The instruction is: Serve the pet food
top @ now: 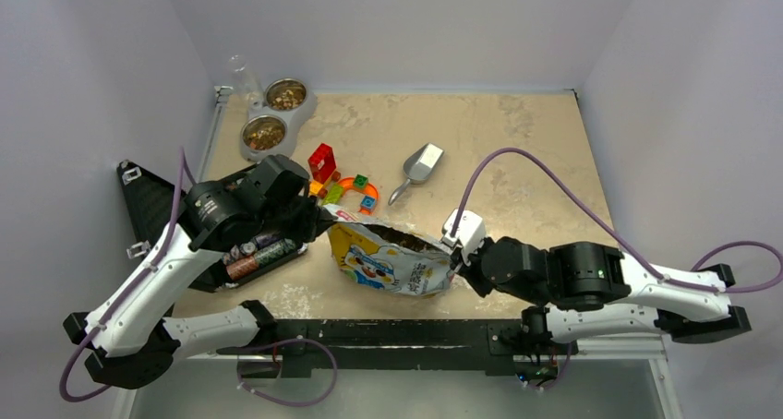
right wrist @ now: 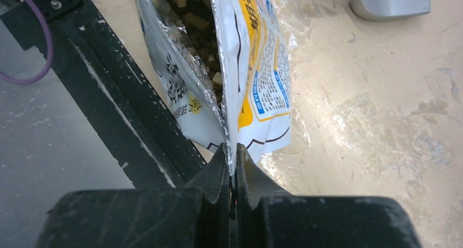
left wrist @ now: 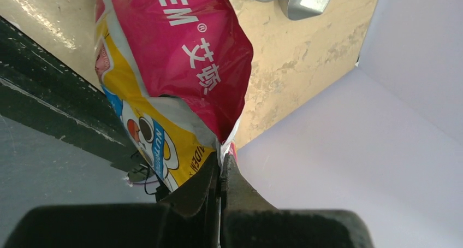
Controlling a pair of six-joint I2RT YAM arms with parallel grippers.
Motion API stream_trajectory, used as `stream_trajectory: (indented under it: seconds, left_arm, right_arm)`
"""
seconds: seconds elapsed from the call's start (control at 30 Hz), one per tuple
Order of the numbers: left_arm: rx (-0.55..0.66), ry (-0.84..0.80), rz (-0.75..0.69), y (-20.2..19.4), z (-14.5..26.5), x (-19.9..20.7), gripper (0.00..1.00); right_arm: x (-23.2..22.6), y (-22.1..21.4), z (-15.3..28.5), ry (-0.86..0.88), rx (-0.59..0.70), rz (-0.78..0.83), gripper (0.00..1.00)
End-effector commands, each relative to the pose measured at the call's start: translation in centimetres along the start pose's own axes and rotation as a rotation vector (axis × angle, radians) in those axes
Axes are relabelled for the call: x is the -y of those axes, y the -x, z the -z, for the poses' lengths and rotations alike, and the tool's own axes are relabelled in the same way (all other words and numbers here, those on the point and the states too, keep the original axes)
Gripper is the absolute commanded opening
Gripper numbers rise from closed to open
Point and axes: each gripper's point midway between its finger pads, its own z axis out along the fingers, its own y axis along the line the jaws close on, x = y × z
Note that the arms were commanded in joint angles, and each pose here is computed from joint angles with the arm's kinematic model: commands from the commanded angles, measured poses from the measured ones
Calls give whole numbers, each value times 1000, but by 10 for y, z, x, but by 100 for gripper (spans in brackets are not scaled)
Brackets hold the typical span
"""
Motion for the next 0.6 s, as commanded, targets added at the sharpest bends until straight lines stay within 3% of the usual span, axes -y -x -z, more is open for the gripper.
stream_trajectory:
  seconds: [0.0,0.07,0.13,0.2,0.23,0.43,0.57]
  left_arm:
    - [66,-160,192,26,29,36,0]
    - [-37,-133,191,4,17,37,0]
    - [-93,-117,191,-10,8,41,0]
    - [-113,-103,192,-16,7,43,0]
    - [-113,-106,198,-16,10,44,0]
    - [-141,-145,229,-19,19,56,0]
    - [-181,-160,221,-23,20,57,0]
  right_arm:
    - [0,22,11,52,67,36,0]
    - [-11,38,5,83,74,67,6]
    - [-26,53,-1,122,59,97,23]
    - [-39,70,-6,150,56,111,63]
    - [-43,78,-9,155,55,120,78]
    - [-61,116,-42,122,12,214,88]
    - [-46,131,-72,11,-25,219,91]
